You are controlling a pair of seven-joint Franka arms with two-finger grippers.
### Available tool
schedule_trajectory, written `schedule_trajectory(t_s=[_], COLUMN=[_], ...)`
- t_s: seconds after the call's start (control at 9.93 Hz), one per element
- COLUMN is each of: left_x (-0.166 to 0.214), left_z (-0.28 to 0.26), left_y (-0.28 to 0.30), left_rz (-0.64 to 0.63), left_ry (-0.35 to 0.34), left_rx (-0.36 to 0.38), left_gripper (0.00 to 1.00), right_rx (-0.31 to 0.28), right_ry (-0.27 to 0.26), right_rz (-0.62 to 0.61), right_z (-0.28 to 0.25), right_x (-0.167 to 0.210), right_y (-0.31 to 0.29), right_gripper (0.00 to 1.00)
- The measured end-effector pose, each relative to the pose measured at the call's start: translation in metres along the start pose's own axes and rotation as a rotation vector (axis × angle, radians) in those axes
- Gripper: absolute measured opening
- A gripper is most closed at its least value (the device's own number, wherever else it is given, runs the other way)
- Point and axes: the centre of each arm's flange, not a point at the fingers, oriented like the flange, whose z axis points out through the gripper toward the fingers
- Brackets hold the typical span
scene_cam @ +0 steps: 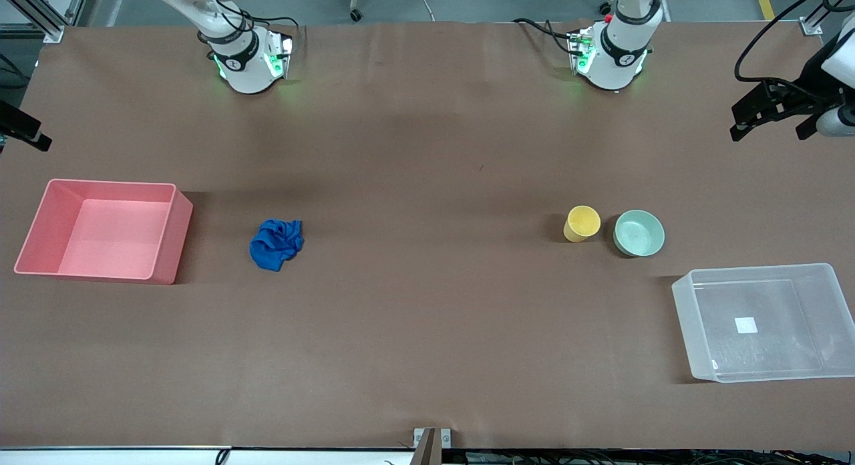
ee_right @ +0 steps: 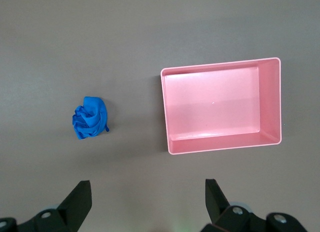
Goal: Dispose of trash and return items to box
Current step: 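Move the right gripper toward the blue cloth while the left gripper reaches the bowl, then grasp the blue cloth with the right gripper while the left gripper grasps the bowl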
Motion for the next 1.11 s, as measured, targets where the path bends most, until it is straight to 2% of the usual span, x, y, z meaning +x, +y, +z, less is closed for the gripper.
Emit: schedule_trajectory(t_s=[0.4,0.7,0.91,1.11], left_x=[0.003,0.021,0.045,0.062], left_z=[0.002,0.018,0.056,0.123], left_y=[0.0,-0.001,-0.014,-0.028], left_rz=[0.003,0.0,-0.021,-0.042], left_ry=[0.003,0.026,0.019,0.007], left_rx=[-0.001,-0.006,-0.009,-0.012], left_gripper=[1.0,1.0,1.0,1.0], right_rx=[0.0,0.0,-0.009,-0.007], right_ry=[-0.002,-0.056,-0.079,-0.066], right_rz=[-0.006,-0.123,-0.171,-0.2], right_z=[0.0,0.018,0.082,0.188], right_x=[0.0,-0.002,0.013,0.02], right_y=[-0.001,-0.045,-0.101,-0.165], right_gripper=[1.0,1.0,1.0,1.0])
